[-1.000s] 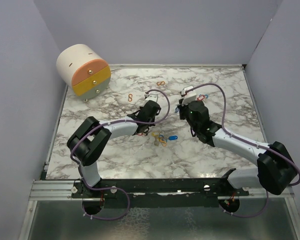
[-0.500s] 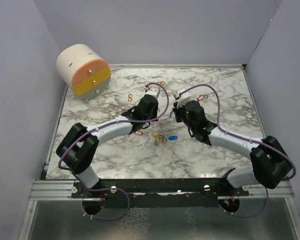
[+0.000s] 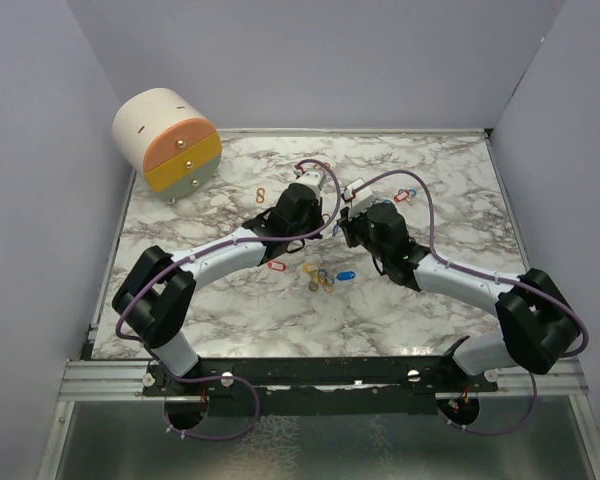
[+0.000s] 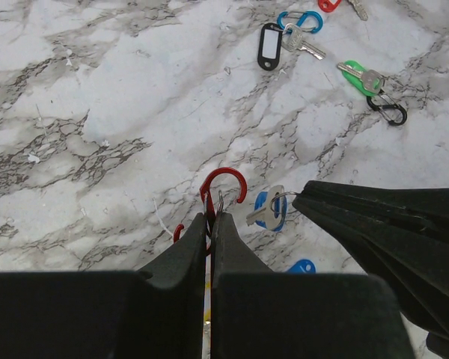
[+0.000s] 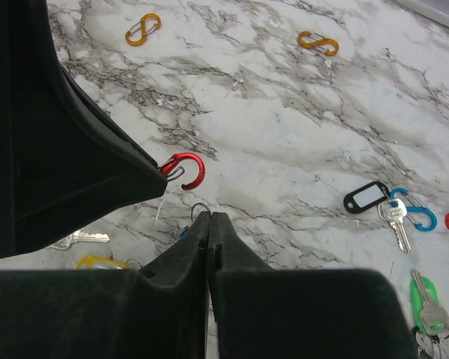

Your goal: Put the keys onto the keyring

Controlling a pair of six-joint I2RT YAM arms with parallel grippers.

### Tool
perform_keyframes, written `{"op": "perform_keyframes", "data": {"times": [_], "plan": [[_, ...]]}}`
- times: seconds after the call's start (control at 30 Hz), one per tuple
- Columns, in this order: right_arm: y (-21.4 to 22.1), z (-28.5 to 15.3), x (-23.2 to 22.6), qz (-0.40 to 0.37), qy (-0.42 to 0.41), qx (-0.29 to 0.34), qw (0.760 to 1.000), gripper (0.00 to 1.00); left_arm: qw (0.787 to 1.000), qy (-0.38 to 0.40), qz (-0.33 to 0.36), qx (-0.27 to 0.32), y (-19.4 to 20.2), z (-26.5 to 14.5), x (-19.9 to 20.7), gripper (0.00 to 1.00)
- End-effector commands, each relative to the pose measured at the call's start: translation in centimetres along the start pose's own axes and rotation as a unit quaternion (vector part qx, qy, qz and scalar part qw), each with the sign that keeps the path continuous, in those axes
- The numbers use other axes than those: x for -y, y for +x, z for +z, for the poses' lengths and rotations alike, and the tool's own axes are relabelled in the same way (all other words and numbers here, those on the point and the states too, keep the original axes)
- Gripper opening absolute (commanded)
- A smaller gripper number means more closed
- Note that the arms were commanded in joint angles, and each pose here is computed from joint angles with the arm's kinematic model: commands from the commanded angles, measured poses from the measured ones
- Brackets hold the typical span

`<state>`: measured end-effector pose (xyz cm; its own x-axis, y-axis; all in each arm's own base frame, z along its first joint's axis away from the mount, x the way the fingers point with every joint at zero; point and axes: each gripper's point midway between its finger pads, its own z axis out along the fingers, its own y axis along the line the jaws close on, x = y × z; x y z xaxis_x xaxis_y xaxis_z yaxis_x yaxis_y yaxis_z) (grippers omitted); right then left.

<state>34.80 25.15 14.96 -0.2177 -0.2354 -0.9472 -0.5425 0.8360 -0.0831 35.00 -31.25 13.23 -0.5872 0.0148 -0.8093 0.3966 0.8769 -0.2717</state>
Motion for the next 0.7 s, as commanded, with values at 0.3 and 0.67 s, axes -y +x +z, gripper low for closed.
{"op": "perform_keyframes", "data": {"times": [0.3,0.67], "plan": [[-0.89,0.64,-1.05,-0.009,-0.022,0.020,1.000,0.01,0.999,0.043,-0.001,0.011,-1.35,0.00,2.20,0.00],[-0.78,0.77,-1.22,-0.013,-0.024,0.021,0.999,0.01,0.999,0.054,0.002,0.008,-1.28,0.01,2.69,0.00]]}}
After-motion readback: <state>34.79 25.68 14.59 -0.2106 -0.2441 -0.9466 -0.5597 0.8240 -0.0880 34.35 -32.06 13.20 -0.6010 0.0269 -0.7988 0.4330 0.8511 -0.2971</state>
